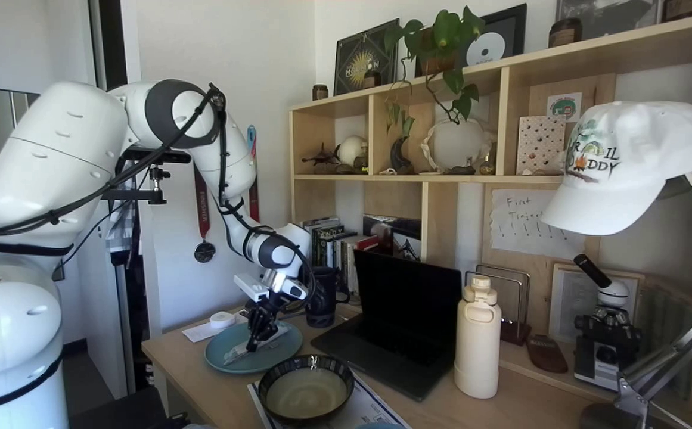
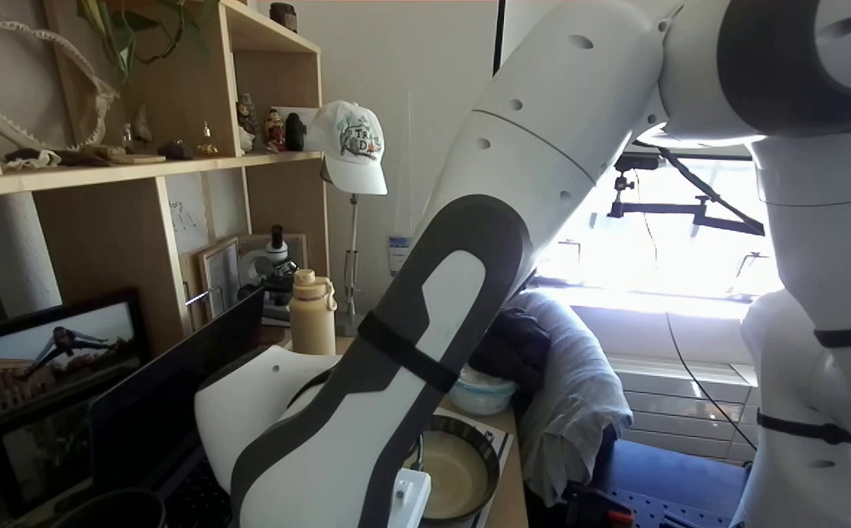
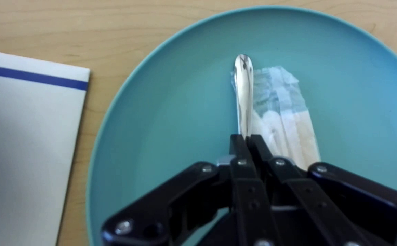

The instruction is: Pick up the folk from the light blue plate and put it in the black bowl.

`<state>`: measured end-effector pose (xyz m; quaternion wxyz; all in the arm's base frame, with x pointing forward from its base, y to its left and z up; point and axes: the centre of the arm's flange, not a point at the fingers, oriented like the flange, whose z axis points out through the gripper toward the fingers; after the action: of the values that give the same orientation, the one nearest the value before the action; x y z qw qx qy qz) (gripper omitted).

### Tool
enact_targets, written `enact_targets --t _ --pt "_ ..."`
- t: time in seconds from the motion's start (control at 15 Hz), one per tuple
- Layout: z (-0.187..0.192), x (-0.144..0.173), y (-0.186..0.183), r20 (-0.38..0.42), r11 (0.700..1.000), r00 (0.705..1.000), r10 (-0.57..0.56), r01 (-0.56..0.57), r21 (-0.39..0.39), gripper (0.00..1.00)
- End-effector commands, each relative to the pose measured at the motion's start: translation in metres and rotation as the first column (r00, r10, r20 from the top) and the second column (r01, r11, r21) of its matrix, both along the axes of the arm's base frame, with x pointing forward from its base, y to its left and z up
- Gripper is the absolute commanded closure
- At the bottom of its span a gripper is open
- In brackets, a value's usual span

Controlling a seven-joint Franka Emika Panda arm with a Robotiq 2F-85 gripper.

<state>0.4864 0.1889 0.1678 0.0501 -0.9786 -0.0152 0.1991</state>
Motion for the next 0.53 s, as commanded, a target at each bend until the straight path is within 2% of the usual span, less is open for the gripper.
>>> enact_targets --t 0.0,0.13,0.47 --pt "0.017 0.006 -0.003 0.015 1.000 1.000 0.007 -0.006 -0.009 0.95" --pt "0.035 0.010 -0.005 0.023 1.000 1.000 0.012 -0.012 -0.001 0.95" --pt "0.090 0.013 -0.031 0.010 0.994 0.999 0.054 -0.054 0.100 0.95"
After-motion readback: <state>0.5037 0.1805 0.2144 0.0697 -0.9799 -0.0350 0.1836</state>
